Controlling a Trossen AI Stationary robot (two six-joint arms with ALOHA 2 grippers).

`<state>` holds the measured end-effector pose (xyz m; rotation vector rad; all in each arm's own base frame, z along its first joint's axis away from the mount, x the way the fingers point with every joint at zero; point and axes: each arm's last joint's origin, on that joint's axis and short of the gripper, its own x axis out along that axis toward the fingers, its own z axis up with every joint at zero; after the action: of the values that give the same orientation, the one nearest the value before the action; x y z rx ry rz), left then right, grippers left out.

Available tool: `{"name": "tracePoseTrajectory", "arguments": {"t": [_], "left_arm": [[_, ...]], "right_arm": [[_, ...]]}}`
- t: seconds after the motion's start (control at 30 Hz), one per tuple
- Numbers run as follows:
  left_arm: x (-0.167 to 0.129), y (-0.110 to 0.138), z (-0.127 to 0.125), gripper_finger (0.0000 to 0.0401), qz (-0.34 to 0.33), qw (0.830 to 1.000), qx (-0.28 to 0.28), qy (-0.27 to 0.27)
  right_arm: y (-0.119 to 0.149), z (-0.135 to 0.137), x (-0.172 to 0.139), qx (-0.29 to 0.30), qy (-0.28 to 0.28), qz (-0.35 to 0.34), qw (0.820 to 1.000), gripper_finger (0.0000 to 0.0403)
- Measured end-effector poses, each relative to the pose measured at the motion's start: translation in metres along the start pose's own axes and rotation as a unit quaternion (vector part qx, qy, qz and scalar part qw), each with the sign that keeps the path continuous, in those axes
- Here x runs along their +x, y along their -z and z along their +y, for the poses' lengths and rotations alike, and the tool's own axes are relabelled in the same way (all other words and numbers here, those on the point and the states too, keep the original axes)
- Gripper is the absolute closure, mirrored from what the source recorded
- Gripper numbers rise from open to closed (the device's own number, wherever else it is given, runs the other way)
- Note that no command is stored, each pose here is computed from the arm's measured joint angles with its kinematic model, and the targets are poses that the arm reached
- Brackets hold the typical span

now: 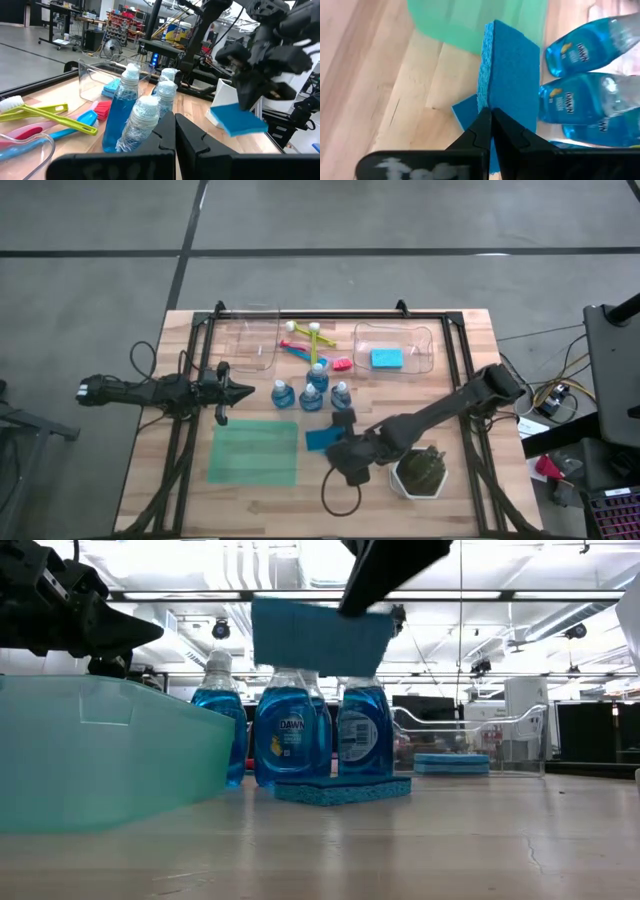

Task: Pick & Place Kitchen Sink Supplies
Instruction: Put the blue sponge into the right transparent bin

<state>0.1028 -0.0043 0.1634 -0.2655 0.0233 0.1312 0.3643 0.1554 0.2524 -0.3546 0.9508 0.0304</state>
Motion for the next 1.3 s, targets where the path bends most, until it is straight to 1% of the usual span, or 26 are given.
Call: {"name": "tracePoseTrajectory", "arguments": {"t": [0.2, 0.57, 0.8, 0.87, 0.97, 1.03, 1.3], "left_arm": [[0.0, 0.0, 0.0, 0.0401, 0.0, 1.0, 0.0, 0.0], [0.0, 0.0, 0.0, 0.0401, 0.0, 1.0, 0.0, 0.0], [0.0, 0.0, 0.0, 0.0401, 0.0, 1.0, 0.0, 0.0], [0.0, 0.0, 0.0, 0.0401, 0.0, 1.0, 0.0, 0.0], [0.0, 0.0, 0.0, 0.0401, 0.0, 1.0, 0.0, 0.0], [0.0, 0.0, 0.0, 0.0401, 0.0, 1.0, 0.0, 0.0], [0.0, 0.0, 0.0, 0.0401, 0.0, 1.0, 0.0, 0.0]], "right_arm": [[-0.004, -0.009, -0.023, -0.007, 0.002, -0.03, 1.0, 0.0394], [-0.001, -0.036, -0.077, -0.012, 0.102, -0.067, 0.992, 0.0394], [0.004, -0.051, -0.109, -0.027, 0.138, -0.089, 0.986, 0.0394], [0.006, -0.055, -0.115, -0.033, 0.157, -0.088, 0.983, 0.0394], [0.012, -0.063, -0.123, -0.045, 0.208, -0.067, 0.975, 0.0394], [0.016, -0.068, -0.127, -0.047, 0.228, -0.055, 0.971, 0.0394], [0.031, -0.089, -0.139, -0.042, 0.243, -0.035, 0.968, 0.0394]]}}
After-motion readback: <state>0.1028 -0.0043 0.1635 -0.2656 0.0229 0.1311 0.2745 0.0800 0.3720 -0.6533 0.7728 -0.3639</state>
